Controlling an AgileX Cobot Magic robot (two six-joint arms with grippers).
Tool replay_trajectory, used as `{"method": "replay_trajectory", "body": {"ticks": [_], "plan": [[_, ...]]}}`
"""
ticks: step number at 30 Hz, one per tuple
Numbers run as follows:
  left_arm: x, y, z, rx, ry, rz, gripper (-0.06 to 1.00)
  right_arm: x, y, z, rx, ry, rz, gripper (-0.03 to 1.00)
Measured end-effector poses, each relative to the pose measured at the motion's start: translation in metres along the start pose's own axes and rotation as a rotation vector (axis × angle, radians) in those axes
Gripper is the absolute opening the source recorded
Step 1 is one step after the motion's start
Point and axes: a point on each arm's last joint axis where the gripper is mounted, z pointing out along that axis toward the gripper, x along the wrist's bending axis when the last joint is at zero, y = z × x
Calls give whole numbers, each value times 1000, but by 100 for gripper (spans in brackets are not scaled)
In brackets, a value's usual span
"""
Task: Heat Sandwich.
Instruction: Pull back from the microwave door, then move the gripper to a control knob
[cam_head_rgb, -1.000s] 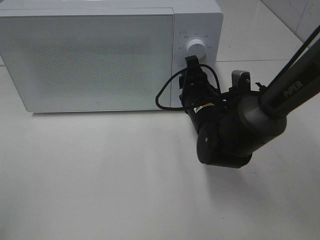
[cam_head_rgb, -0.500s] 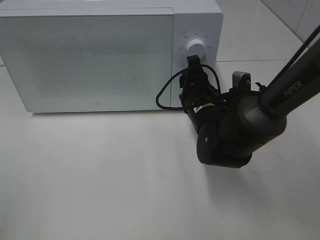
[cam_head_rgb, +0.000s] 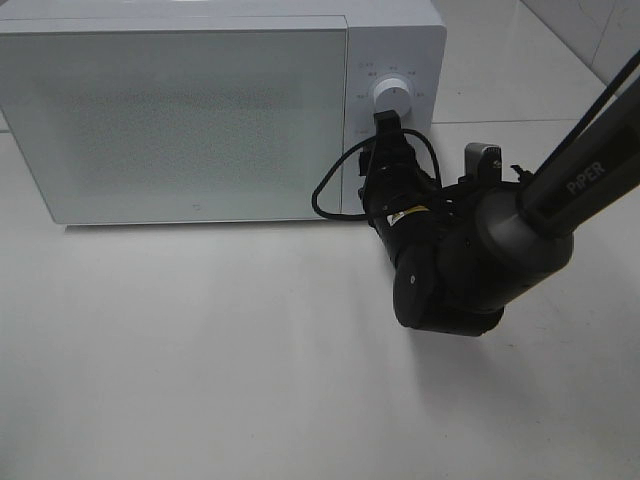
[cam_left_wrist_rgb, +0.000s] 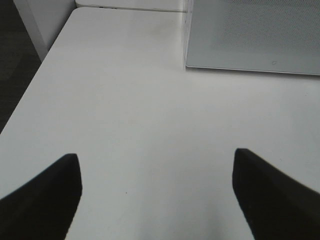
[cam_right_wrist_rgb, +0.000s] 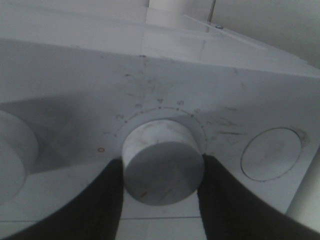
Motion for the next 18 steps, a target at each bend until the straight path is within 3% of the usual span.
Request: {"method": "replay_trajectory", "body": {"ticks": [18], "plan": [[0, 0, 0, 0, 0, 0, 78, 0, 0, 0, -3, -2, -2, 47]]}}
